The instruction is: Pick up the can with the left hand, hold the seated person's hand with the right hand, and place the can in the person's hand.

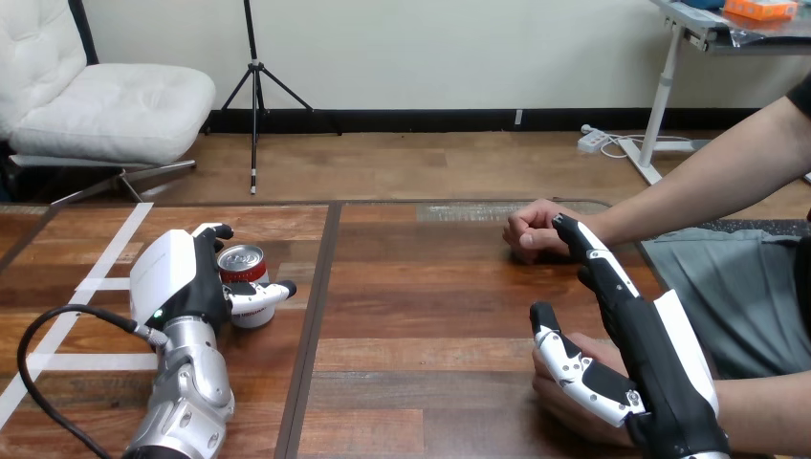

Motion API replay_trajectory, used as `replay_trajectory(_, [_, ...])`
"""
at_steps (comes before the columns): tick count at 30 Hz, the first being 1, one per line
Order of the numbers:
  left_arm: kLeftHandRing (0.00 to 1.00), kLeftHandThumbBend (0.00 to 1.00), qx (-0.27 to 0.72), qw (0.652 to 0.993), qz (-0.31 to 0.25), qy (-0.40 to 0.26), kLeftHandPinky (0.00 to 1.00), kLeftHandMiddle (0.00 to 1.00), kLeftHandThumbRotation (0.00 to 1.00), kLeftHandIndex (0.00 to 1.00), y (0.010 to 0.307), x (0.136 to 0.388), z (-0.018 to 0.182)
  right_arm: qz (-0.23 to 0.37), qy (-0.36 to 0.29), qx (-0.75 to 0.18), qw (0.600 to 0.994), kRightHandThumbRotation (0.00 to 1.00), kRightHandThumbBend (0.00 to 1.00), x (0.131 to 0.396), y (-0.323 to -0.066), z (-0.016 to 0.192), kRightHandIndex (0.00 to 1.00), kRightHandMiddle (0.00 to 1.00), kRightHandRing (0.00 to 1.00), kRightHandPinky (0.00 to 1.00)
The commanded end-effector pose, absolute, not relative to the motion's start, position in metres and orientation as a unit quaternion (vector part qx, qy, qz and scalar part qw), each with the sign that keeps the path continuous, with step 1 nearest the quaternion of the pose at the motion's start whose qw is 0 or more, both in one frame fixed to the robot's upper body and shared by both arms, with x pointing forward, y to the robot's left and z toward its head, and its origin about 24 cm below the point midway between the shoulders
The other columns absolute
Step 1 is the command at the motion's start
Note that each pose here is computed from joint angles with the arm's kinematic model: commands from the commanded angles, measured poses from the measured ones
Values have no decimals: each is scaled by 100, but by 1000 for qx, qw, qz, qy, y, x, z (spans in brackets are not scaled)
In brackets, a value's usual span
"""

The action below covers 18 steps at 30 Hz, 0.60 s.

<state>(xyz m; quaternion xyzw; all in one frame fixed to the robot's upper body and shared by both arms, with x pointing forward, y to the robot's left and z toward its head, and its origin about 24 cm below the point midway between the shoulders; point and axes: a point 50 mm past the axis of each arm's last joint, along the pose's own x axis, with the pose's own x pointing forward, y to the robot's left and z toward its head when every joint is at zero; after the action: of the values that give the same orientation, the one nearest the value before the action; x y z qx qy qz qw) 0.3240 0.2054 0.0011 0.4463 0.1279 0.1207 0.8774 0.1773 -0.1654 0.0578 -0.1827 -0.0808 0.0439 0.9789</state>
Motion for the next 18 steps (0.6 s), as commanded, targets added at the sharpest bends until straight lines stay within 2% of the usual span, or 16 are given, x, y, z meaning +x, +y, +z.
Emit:
replay_trajectory(1, [74,87,442,886,124,70,61,80,25,79,191,344,27,39,-135,-190,972,15,15,182,-164,77,94,96,97,97])
replay_trajectory(8, [71,87,435,889,132,59,59,77,20,76,190,344,27,39,-134,-190,972,14,15,182,-164,78,94,96,96,96])
replay_trajectory(18, [62,87,413,899,134,45,53,67,4,68,190,342,27,38,-135,-188,972,14,15,181,-164,79,93,95,96,95])
